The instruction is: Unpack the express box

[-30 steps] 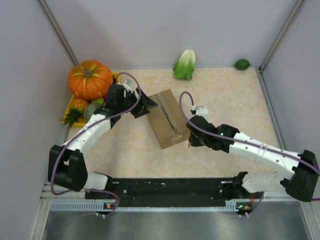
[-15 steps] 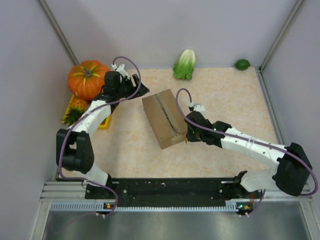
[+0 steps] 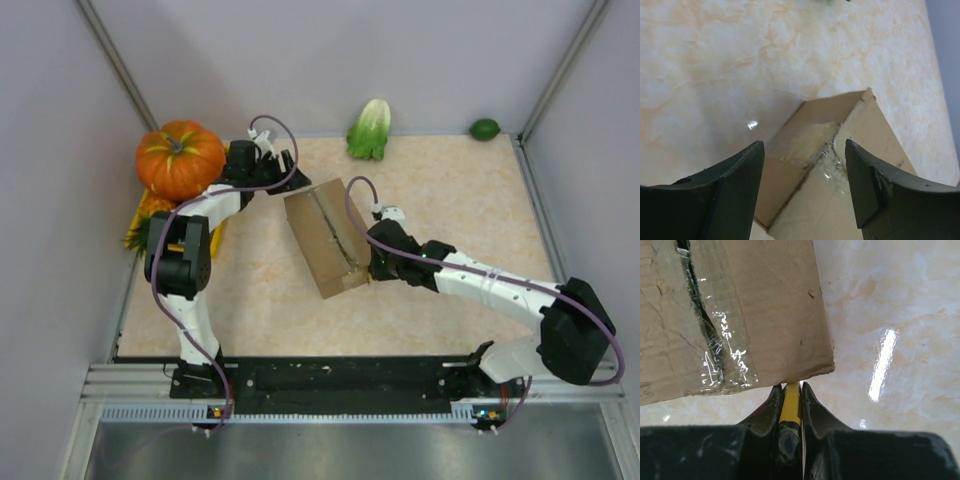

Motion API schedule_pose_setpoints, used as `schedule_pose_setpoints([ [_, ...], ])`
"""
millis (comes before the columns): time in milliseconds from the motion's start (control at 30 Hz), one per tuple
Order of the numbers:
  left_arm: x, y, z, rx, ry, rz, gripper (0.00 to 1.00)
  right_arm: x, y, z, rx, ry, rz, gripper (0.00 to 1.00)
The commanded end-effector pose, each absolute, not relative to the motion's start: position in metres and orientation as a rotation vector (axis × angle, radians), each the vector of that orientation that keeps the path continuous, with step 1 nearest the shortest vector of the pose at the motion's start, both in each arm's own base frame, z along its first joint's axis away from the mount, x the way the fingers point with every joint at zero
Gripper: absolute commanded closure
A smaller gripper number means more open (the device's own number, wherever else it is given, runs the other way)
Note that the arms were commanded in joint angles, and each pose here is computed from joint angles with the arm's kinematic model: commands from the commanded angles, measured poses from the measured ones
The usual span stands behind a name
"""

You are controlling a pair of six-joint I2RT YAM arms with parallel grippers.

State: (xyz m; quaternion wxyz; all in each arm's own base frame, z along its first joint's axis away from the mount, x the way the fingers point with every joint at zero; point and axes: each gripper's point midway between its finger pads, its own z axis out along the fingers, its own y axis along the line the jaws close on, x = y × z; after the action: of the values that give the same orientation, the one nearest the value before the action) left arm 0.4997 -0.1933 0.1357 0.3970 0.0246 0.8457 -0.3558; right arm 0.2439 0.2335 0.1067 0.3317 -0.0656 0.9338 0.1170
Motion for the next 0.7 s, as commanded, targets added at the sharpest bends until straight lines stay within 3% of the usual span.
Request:
schedule_pose_setpoints([
  [0,0.486,-0.218,0.177,0.192,1.985,-1.135,0.31,0.259,0.229,0.103,-0.138,2.415,0.297,1.00],
  [367,0.421,-0.213,0.149,0.137,2.072,-1.248,0.38,0.301,0.218,0.112,-0.105,2.338,0.318,1.00],
  [667,0.378,-0.189,0.137,0.109,2.188,-1.089,0.41,0.328,0.215,0.120,-0.085,2.311,0.366,1.00],
])
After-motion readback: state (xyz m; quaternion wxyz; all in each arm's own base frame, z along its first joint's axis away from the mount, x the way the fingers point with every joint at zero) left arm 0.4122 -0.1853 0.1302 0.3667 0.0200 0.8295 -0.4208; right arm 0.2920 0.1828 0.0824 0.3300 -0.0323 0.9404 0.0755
